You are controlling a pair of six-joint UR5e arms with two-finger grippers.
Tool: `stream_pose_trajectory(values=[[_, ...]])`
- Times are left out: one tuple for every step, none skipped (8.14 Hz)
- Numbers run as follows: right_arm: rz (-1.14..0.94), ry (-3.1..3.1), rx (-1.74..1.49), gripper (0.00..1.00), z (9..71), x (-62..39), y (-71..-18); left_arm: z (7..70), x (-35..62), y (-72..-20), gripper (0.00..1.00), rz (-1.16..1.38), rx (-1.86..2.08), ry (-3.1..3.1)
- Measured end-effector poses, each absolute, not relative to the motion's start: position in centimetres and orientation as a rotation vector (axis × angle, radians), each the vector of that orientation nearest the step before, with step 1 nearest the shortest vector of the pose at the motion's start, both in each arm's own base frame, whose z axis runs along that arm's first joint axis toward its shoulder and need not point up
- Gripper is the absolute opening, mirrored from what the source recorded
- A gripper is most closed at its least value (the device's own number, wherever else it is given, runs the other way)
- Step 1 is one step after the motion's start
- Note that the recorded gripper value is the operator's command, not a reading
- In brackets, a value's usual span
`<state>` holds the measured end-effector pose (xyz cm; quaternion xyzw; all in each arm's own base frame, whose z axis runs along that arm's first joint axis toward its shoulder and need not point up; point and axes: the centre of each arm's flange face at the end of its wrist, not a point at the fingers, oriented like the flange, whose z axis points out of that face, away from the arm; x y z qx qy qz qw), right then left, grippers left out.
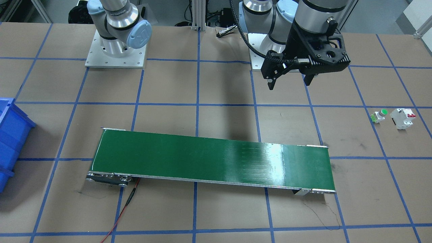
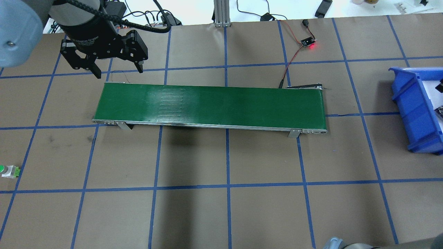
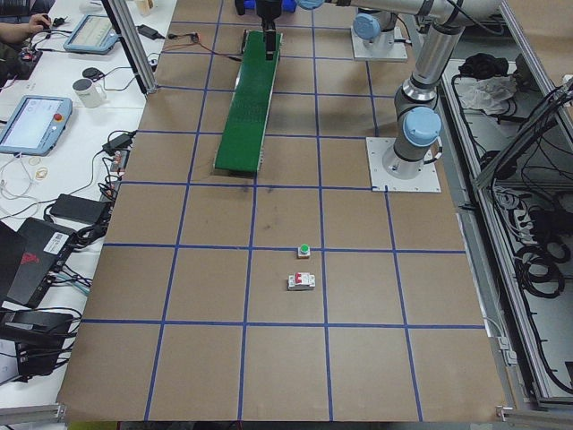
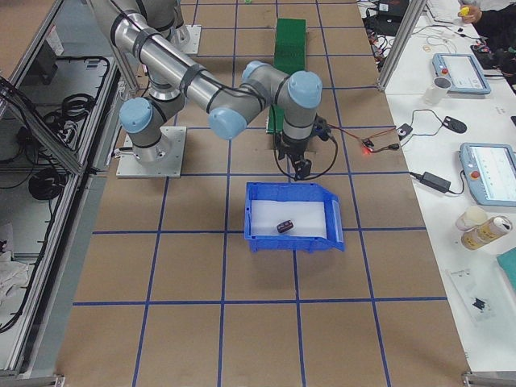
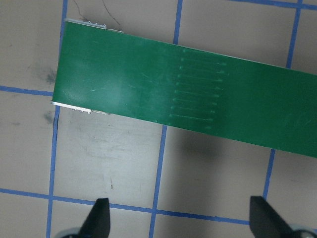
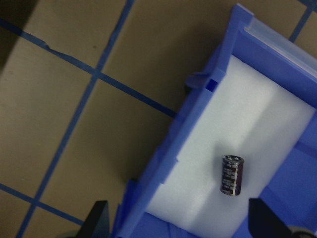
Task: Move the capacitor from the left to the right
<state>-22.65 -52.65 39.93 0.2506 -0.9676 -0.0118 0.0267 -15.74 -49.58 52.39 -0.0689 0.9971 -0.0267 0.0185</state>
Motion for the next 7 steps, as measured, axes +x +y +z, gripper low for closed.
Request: stream_pose_trajectory(values=[[-0.024, -2.996, 0.746, 1.00, 42.6, -18.4, -52.4, 52.4, -15.7, -49.6, 1.00, -0.084, -0.214, 3.096], [-0.015, -3.011, 0.689, 1.00, 44.4, -13.5, -52.3, 52.4, -15.7, -49.6, 1.00, -0.085, -0.214, 3.096], [-0.011, -3.026, 0.627, 1.00, 45.7, -8.2, -52.3, 52.4, -15.7, -49.6, 1.00, -0.086, -0.214, 3.096], [-0.001, -3.040, 0.555, 1.00, 46.7, -3.3, -52.0, 52.5, -15.8, -49.6, 1.00, -0.086, -0.214, 3.097], [0.018, -3.052, 0.481, 1.00, 47.6, 1.7, -51.5, 52.5, -15.8, -49.6, 1.00, -0.087, -0.214, 3.097], [0.039, -3.066, 0.401, 1.00, 48.1, 6.3, -50.9, 52.5, -15.8, -49.6, 1.00, -0.087, -0.214, 3.098], [0.061, -3.084, 0.324, 1.00, 48.6, 10.3, -50.2, 52.5, -15.8, -49.6, 1.00, -0.087, -0.214, 3.098]])
